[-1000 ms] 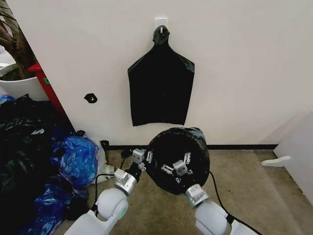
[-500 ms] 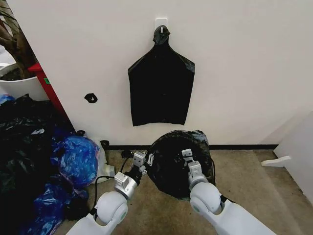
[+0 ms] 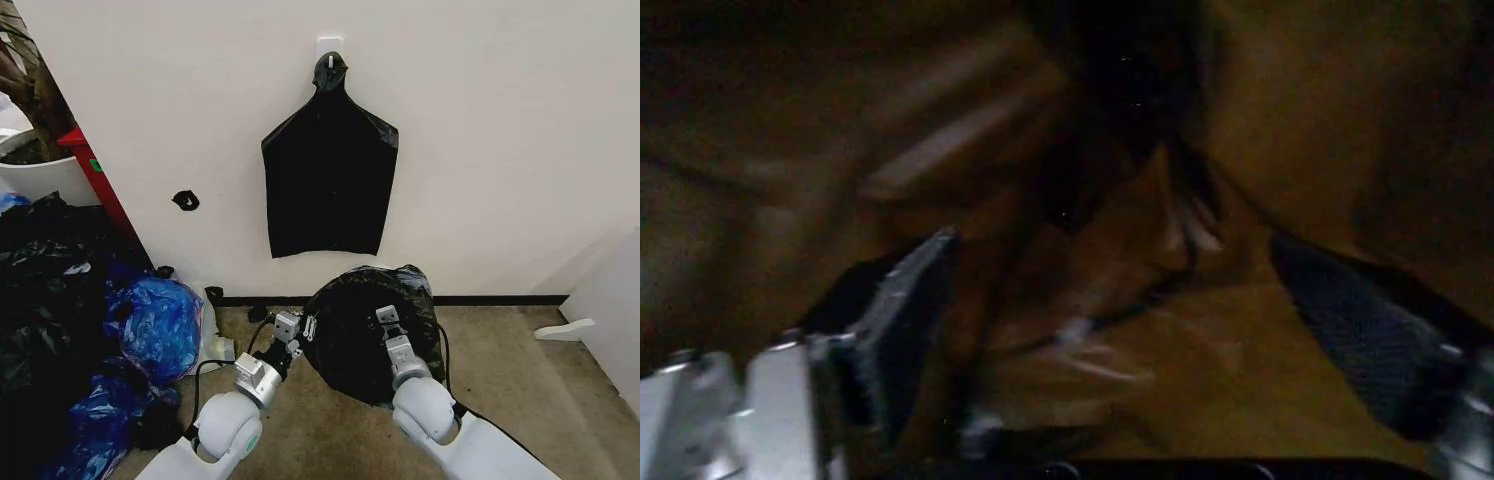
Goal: Place the garbage bag over the trash bin.
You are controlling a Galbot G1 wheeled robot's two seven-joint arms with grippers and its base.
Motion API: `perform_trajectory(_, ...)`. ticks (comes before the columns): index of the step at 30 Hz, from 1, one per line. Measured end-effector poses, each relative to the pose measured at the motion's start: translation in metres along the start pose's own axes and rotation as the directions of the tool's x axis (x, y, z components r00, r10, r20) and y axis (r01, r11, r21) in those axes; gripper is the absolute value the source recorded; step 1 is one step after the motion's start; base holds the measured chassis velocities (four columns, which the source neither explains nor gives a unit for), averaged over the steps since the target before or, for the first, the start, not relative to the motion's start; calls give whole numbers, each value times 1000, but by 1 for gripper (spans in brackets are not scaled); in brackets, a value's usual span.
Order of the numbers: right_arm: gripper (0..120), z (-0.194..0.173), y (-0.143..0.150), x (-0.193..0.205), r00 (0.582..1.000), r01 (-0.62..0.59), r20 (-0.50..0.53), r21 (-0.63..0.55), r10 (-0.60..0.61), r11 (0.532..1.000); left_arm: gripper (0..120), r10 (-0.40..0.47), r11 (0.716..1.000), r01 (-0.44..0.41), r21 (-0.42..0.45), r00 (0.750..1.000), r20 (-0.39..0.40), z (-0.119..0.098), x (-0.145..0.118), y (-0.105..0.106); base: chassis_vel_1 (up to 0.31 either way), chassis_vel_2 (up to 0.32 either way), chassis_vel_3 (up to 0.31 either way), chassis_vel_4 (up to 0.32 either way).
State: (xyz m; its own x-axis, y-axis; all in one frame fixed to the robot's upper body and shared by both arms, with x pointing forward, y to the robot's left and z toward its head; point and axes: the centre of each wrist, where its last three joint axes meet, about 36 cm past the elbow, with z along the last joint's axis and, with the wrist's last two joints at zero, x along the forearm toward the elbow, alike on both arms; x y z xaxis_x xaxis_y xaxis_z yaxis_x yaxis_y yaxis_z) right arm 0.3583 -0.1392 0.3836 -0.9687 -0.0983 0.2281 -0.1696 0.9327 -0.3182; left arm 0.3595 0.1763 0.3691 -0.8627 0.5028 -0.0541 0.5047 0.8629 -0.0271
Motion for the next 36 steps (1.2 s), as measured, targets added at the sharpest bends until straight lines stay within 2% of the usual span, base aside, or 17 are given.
perform_trajectory(2,98,-11,6,13,998,51,-24,-77,-53,996,1,-3,1000,3,0,1000,-1,0,0,1,0,0,0,0)
perform_trajectory(8,100,-25,14,22,988,152,-5,-204,-156,967,1,-5,1000,5,4,1000,-2,2,-2,1,0,0,0,0)
perform_trajectory(12,100,-26,19,18,980,194,3,-224,-198,955,1,-6,1000,6,5,1000,-2,2,-2,0,0,0,0,0)
perform_trajectory(19,100,-17,22,-3,975,188,-96,-141,-202,972,1,-2,1000,2,0,1000,1,3,-1,0,0,0,0,0)
perform_trajectory(26,100,-10,16,-30,967,104,-224,-79,-119,991,1,2,1000,-2,1,1000,5,2,1,-2,0,0,0,0)
perform_trajectory(31,100,2,7,-40,971,49,-236,-13,-51,999,1,4,1000,-4,-2,1000,7,0,3,-2,0,0,0,0)
perform_trajectory(35,100,5,3,-37,983,43,-180,4,-42,999,1,4,1000,-4,-3,1000,7,-1,4,-2,0,0,0,0)
perform_trajectory(36,100,4,2,-34,989,52,-139,-5,-53,999,1,1,1000,-1,-2,1000,8,-1,4,-1,0,0,0,0)
